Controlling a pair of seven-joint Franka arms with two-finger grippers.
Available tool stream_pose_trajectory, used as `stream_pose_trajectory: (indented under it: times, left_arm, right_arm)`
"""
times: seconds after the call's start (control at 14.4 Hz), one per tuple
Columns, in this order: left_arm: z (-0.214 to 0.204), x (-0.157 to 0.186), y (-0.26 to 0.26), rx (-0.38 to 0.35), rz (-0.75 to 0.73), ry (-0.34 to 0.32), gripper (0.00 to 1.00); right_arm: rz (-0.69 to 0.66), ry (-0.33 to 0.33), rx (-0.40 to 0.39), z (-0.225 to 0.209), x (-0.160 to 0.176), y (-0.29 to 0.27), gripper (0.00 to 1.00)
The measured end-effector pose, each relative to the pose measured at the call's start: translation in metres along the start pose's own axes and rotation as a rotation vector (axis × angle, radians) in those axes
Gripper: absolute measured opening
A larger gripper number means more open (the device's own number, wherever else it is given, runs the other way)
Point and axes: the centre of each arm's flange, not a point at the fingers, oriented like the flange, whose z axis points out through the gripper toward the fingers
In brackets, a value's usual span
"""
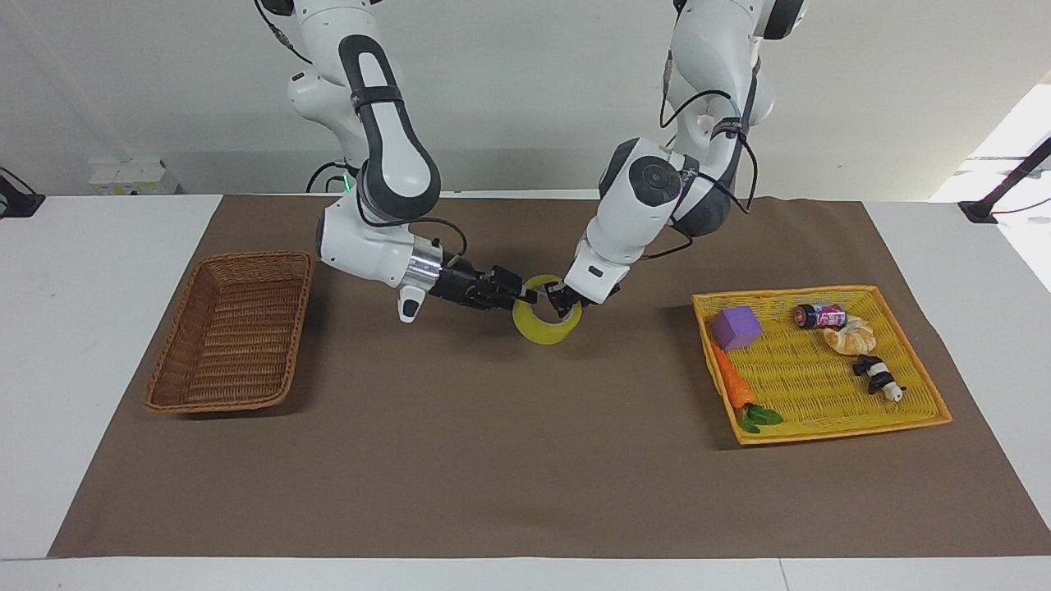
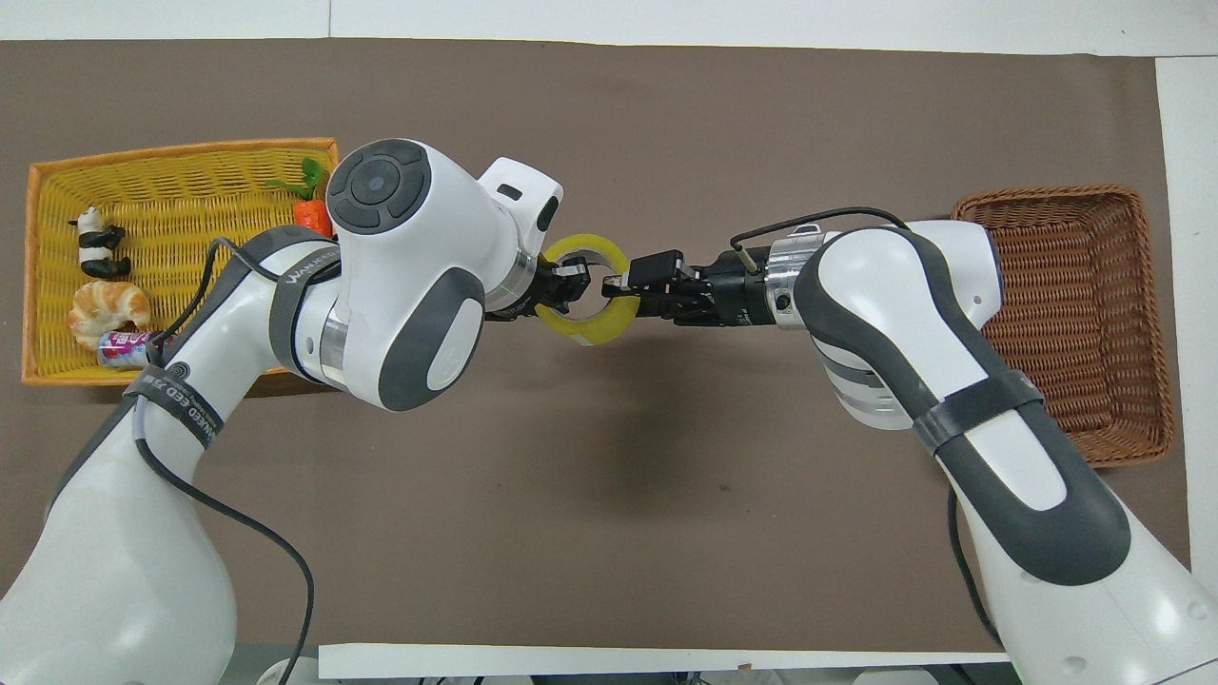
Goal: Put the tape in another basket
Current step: 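Grasp the tape roll with the right gripper beside the left gripper, then carry the tape with the right gripper while the left gripper withdraws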
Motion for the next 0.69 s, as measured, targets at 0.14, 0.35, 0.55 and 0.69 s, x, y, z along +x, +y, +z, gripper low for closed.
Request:
stream_pose_trajectory:
  times: [0.14, 0.35, 0.55, 0.69]
  left_arm:
    - [-0.002, 0.0, 0.0, -0.002, 0.0, 0.001, 0.22]
    - [-0.008, 0.0, 0.001, -0.008, -0.002, 0.008, 0.27]
    - [-0.041, 0.007, -0.01, -0.008, -0.028, -0.002, 0.42]
    - [-0.097, 0.022, -0.034, -0.006, -0.072, -0.021, 0.65]
  right_arm:
    - [-0.001, 0.004, 0.001, -0.001, -0.001, -0.002, 0.54]
    - [0.0, 0.011, 0.005, -0.004, -0.002, -0.007, 0.54]
    - [0.005, 0.013, 0.014, -0.006, -0.004, -0.013, 0.54]
    - [-0.003, 0.01, 0.015, -0.004, -0.006, -0.018, 0.54]
